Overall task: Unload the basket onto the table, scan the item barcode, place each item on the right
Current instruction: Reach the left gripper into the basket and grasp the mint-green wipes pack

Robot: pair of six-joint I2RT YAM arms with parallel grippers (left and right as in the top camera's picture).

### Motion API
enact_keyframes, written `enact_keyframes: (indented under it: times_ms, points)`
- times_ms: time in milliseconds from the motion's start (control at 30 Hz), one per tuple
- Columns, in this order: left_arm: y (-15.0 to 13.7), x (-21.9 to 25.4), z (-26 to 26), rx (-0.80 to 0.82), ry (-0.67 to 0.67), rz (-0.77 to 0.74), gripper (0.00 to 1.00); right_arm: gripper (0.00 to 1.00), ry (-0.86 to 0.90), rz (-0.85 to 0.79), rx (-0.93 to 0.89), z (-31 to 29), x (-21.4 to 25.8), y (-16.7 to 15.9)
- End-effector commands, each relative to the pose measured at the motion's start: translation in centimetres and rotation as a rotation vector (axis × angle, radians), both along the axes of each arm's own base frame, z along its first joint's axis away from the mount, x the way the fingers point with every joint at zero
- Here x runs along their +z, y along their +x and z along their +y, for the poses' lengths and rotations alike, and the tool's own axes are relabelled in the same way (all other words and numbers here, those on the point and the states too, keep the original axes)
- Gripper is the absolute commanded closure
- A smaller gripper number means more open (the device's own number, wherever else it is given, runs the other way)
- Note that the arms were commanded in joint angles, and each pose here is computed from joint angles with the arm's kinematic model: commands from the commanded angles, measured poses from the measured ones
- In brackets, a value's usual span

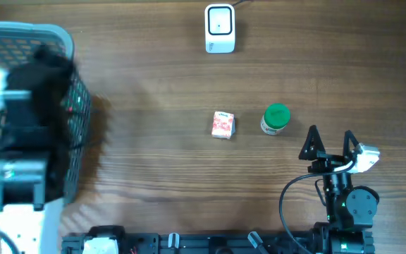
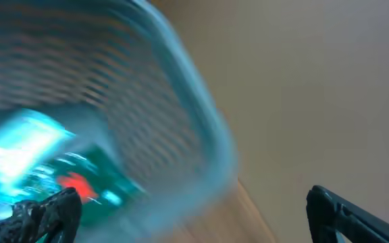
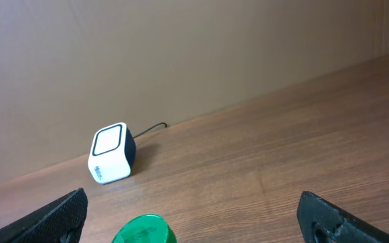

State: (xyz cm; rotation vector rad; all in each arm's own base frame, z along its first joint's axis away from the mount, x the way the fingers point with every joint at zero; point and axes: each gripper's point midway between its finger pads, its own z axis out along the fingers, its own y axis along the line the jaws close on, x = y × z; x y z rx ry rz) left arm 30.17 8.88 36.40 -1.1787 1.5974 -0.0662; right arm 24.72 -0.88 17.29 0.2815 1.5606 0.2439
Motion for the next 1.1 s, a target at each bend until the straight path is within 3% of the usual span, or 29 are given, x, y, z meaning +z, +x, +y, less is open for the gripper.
enact_keyframes:
  times_ms: [0,200,300,400,633,967,1000,1067]
  points:
    - [-1.8,-2.5,5.8,0.188,-0.121,0.045,0.00,0.00,-0.017,-0.007,-0.003,0.0,0.1,0.0]
    - [0.1,-11.6,11.0,0.262,-0.438,0.204,0.00,0.00,-0.018,-0.007,-0.003,0.0,0.1,0.0]
    - [0.0,-17.8,12.4,0.379,-0.585,0.338,0.00,0.00,-0.017,-0.007,-0.003,0.0,0.1,0.0]
    - [0.3,-22.2,12.9,0.418,-0.640,0.448,0.00,0.00,-0.017,-0.007,-0.003,0.0,0.1,0.0]
    - [-2.0,-27.8,13.4,0.574,-0.673,0.622,0.00,0.01,-0.017,-0.007,-0.003,0.0,0.1,0.0]
    - [-2.3,-33.1,13.9,0.577,-0.619,0.556,0.00,0.00,-0.018,-0.007,-0.003,0.0,0.1,0.0]
    - [-2.3,-33.5,13.8,0.576,-0.617,0.550,0.02,0.00,-0.017,-0.007,-0.003,0.0,0.1,0.0]
    - [-2.4,-33.9,13.8,0.545,-0.596,0.564,0.26,0.00,-0.017,-0.007,-0.003,0.0,0.1,0.0]
